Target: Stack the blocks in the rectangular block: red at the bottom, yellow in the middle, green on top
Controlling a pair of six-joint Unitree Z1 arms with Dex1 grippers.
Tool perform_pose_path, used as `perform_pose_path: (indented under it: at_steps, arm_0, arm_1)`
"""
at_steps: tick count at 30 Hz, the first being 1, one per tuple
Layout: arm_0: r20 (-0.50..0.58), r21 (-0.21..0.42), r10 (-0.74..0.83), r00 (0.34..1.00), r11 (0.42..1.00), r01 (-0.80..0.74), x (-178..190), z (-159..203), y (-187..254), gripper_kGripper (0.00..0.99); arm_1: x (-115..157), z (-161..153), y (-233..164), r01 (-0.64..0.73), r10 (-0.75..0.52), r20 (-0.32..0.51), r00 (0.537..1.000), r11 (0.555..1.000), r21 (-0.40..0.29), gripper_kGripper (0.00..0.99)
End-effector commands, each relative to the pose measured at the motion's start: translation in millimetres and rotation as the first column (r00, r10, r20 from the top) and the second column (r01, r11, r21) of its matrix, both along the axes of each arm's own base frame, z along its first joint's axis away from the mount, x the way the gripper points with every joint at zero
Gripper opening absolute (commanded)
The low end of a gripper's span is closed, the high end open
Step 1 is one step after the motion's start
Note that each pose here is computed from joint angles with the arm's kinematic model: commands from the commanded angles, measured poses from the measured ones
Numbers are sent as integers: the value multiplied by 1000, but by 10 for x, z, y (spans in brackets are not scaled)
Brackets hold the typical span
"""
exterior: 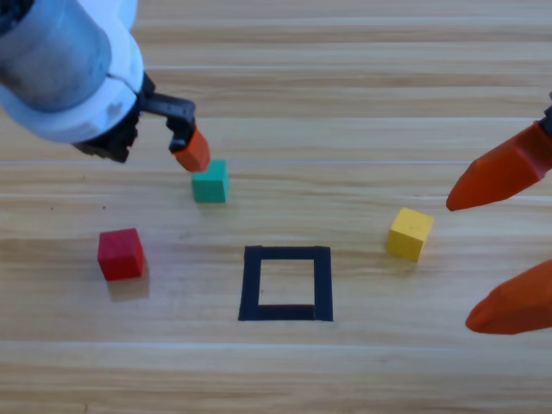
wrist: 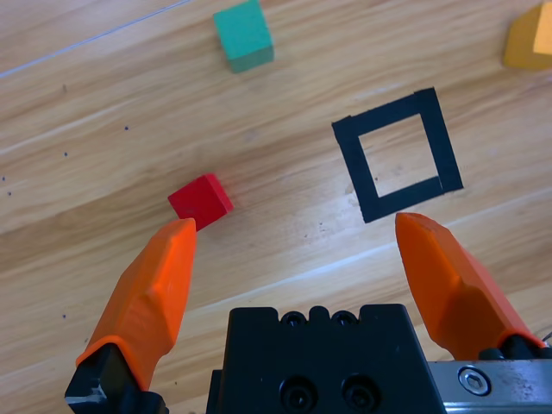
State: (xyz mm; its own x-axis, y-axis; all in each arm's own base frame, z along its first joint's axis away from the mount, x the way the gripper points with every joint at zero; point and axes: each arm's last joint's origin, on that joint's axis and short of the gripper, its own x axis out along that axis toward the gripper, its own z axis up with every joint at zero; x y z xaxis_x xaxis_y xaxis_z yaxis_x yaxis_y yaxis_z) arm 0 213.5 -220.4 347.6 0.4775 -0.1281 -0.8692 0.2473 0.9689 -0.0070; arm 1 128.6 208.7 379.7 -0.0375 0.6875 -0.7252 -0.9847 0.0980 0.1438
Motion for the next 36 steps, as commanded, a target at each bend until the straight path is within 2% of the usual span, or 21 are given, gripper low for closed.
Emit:
perform_pose_path:
  at_steps: [1, 6, 9, 11, 15, 17, 19, 21, 26, 31, 34, 36]
  arm_0:
    - [-19, -21, 166, 986, 986, -166, 222, 41, 230, 990]
    - [-62, -1, 310, 949, 950, -311, 357, -51, 388, 990]
    - [-97, 39, 364, 927, 932, -362, 500, -173, 428, 990]
    - [-115, 70, 384, 916, 923, -379, 594, -253, 445, 990]
    - [-128, 92, 399, 908, 916, -390, 659, -317, 467, 990]
    - [-131, 94, 401, 906, 915, -392, 653, -317, 477, 990]
    - [-138, 89, 407, 903, 913, -398, 660, -310, 498, 990]
    - [-145, 82, 413, 899, 910, -405, 677, -302, 511, 990]
    - [-188, 79, 454, 871, 891, -448, 738, -388, 573, 990]
    - [-246, 127, 477, 844, 879, -460, 887, -670, 481, 990]
    - [-279, 161, 497, 821, 868, -471, 986, -905, 415, 990]
    - [-294, 175, 508, 810, 861, -477, 1025, -1024, 388, 990]
  arm_1:
    - [36, -123, 172, -22, 22, -6, 1000, 999, -37, 980]
    - [53, -146, 181, -4, 4, -3, 1000, 999, -54, 980]
    - [97, -172, 154, 98, -94, 44, 995, 989, -107, 985]
    - [162, -188, 132, 220, -203, 118, 972, 963, -155, 986]
    - [295, -197, 165, 393, -352, 224, 909, 903, -174, 988]
    - [402, -284, 254, 461, -406, 259, 876, 864, -204, 988]
    - [539, -412, 422, 491, -434, 254, 865, 835, -247, 988]
    - [688, -562, 594, 509, -438, 276, 856, 807, -298, 988]
    - [947, -947, 905, 483, -388, 294, 874, 761, -434, 986]
    - [1196, -1299, 970, 486, -367, 322, 873, 704, -518, 986]
    - [1274, -1422, 956, 459, -315, 339, 887, 689, -560, 986]
    - [1314, -1479, 912, 418, -287, 307, 907, 692, -588, 986]
